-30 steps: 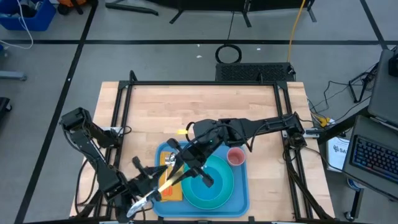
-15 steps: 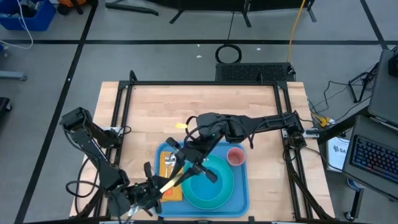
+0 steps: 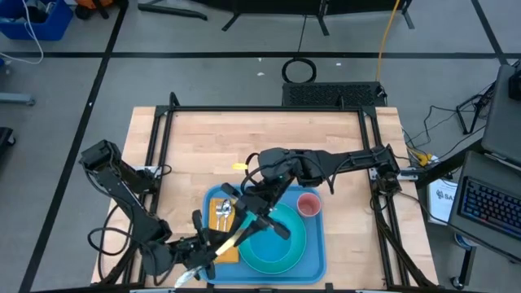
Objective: Set up tray
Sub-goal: Put the yellow knife on the yellow napkin to the right of the orange spoon
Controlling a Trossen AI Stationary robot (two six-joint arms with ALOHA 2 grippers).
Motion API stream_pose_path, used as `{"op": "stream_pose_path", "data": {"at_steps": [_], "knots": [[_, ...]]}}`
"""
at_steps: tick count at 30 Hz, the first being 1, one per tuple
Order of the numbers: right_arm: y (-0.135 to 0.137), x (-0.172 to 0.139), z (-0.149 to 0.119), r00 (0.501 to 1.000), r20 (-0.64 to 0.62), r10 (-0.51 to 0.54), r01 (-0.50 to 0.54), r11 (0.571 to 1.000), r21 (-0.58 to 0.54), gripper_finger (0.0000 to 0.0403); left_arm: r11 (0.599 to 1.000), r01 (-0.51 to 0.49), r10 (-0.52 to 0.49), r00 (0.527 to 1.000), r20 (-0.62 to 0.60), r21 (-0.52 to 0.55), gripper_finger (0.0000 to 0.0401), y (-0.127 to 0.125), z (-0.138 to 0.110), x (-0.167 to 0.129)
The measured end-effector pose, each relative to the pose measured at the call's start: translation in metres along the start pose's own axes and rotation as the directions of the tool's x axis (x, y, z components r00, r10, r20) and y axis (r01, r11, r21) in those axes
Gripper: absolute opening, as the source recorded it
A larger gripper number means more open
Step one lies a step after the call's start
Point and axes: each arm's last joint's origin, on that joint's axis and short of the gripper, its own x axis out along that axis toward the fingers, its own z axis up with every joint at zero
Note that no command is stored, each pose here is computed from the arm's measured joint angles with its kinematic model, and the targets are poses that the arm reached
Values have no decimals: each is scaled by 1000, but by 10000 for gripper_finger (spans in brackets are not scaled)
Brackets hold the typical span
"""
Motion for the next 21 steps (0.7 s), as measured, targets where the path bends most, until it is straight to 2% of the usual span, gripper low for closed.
{"op": "stream_pose_path", "data": {"at_steps": [5, 9, 13, 15, 18, 21], "knots": [[-5, 7, -12, 1000, 12, 6, -6, 1000, -2, 60, 999, -8, 8, 1000, -1, 40, 67, 1, 0, 1], [-11, 10, -21, 994, 74, 78, -79, 997, 24, 60, 999, -30, 31, 999, -13, 10, 126, 4, -1, 6], [-14, 12, -27, 969, 151, 194, -202, 979, 39, 60, 997, -73, 73, 997, -32, 5, 192, 6, -1, 7], [-16, 12, -32, 962, 176, 209, -220, 975, 41, 60, 997, -78, 78, 997, -29, -7, 220, 7, -1, 8], [-22, 9, -41, 959, 178, 221, -239, 967, 84, 60, 999, -51, 51, 999, -11, -2, 250, 6, 1, 8], [-30, 5, -53, 955, 193, 225, -243, 967, 72, 60, 1000, -3, 3, 999, 34, -28, 265, 5, 4, 5]]}}
